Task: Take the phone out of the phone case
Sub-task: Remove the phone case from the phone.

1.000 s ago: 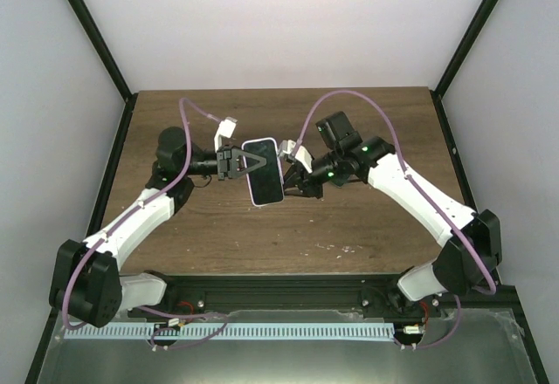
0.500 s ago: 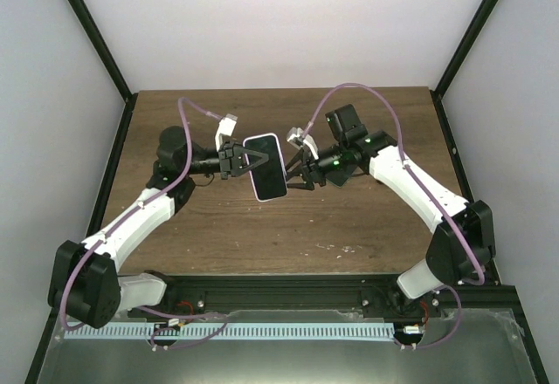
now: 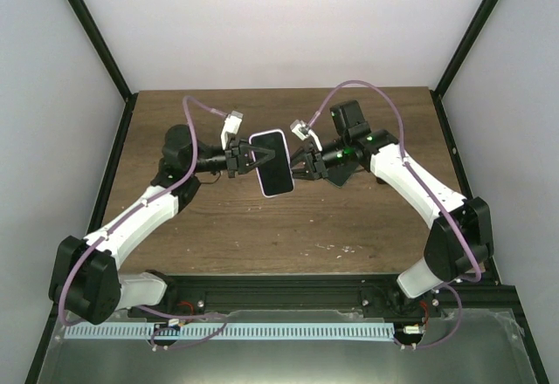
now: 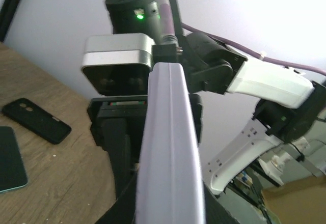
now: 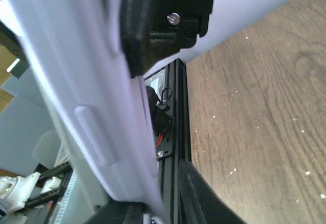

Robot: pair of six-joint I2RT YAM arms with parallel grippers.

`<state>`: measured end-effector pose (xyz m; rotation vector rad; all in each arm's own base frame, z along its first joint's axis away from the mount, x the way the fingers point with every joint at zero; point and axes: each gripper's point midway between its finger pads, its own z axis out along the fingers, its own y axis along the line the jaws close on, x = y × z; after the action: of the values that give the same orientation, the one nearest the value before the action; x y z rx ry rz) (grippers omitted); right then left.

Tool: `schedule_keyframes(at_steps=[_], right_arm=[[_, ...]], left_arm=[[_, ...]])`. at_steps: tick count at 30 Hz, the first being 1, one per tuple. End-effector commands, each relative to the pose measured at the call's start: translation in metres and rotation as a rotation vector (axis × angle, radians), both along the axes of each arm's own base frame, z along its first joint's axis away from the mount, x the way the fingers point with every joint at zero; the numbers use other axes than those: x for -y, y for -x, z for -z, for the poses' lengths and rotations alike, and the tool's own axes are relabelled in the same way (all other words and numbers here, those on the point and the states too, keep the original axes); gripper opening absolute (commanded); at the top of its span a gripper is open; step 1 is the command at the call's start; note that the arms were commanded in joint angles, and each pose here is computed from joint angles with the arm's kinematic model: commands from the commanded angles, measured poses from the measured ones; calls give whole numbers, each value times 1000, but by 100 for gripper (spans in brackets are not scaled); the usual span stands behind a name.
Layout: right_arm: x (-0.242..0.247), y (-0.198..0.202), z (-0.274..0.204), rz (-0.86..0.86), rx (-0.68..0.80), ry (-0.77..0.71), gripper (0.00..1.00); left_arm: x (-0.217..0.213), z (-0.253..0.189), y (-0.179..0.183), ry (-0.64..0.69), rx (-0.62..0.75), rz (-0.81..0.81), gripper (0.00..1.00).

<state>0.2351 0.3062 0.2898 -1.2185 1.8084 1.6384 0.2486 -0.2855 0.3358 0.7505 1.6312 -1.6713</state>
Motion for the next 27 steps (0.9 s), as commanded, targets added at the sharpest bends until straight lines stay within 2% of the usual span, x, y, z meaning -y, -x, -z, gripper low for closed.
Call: schedule_keyframes(at_steps=[1,3,8,9,12,18,21,27], right_arm=[[-15,8,-64,-112,247,-218,10],[-12,12,-54,-110,216,-201,2],[-3,12,-16,-40,105,-118,1],[0,10,-3,-12,71,-96,1],[8,10,30,71,-9,-48,1],[26,-14,104,371,-135,170,1],[31,-19,127,434,-191,239,1],[38,-24,142,529,-248,329,1]], left_arm=[[31,65,43,-157,-278,183,0],[27,68,23,-166,-292,92,0],[4,81,-25,-204,-308,-170,0],[-1,87,-32,-235,-304,-228,4],[-14,105,-43,-319,-304,-349,24],[-82,156,-65,-532,-355,-814,52],[-90,167,-56,-565,-338,-882,57],[-65,185,-19,-644,-252,-836,58]])
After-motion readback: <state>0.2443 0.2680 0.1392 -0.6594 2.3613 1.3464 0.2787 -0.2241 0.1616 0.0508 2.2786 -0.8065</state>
